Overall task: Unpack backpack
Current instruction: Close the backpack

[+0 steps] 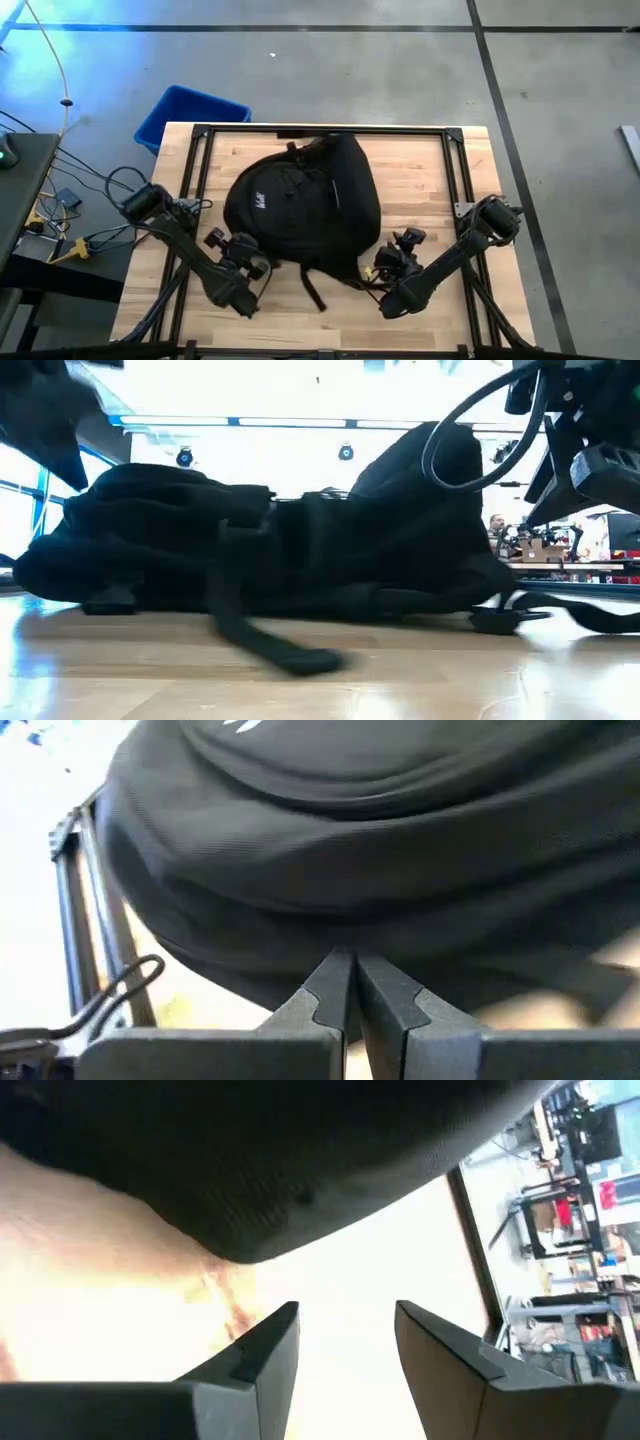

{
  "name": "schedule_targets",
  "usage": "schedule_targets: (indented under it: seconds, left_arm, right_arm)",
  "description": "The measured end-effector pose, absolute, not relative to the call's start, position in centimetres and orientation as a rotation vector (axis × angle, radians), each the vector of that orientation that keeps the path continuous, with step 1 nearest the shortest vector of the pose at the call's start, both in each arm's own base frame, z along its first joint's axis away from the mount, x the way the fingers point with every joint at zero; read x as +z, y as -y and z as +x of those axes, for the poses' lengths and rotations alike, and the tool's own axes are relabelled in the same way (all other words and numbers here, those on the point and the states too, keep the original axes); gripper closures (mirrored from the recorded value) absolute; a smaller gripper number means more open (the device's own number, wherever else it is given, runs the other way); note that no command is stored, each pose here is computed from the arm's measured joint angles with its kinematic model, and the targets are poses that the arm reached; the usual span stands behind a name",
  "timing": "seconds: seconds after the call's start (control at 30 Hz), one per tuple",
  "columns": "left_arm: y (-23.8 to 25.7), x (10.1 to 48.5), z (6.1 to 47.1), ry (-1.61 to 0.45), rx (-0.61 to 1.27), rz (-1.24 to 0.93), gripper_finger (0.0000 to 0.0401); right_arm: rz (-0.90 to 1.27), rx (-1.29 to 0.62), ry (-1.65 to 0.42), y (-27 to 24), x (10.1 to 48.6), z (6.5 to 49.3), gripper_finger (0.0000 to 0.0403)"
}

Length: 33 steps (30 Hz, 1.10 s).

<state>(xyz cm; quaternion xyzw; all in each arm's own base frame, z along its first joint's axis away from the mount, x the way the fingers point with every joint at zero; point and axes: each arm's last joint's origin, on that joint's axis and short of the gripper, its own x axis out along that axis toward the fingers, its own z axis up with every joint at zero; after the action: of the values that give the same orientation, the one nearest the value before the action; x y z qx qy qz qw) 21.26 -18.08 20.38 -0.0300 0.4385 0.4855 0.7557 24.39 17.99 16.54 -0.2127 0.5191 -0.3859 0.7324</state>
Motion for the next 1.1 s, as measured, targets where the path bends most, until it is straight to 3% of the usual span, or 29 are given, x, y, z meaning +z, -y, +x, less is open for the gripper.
schedule_targets:
  seconds: [0.17,0.33,0.47,0.63,0.77,0.83,0.97,1.1]
  left_arm:
    - [20.7,23.0,22.4,-0.829,0.900,-0.174,0.0401]
    - [21.2,21.2,23.2,-0.877,0.786,-0.196,0.0401]
    - [18.3,17.6,23.0,-0.953,0.903,-0.199,0.0401]
    - [13.6,15.0,22.3,-1.055,1.093,-0.081,0.0401]
    - [10.3,16.3,21.6,-1.001,1.315,0.116,0.0401]
    - [9.2,16.8,21.5,-0.943,1.401,0.105,0.0401]
    - [8.0,17.2,21.2,-1.021,1.392,0.036,0.0401]
    - [10.0,18.6,21.3,-1.035,1.361,-0.045,0.0401]
  right_arm:
    - [-0.463,-0.821,-1.123,-18.5,17.1,24.8,0.0254]
    - [-0.424,-0.733,-1.174,-19.3,16.8,25.1,0.0254]
    - [-0.335,-0.551,-1.219,-20.1,16.0,26.7,0.0254]
    - [-0.391,-0.395,-1.044,-20.9,15.9,29.3,0.0254]
    - [-0.399,-0.295,-0.954,-21.5,16.2,30.8,0.0254]
    - [-0.381,-0.257,-0.937,-21.8,16.3,31.2,0.0254]
    - [-0.362,-0.232,-0.937,-22.3,16.3,31.0,0.0254]
    - [-0.404,-0.326,-0.935,-22.1,16.2,30.1,0.0254]
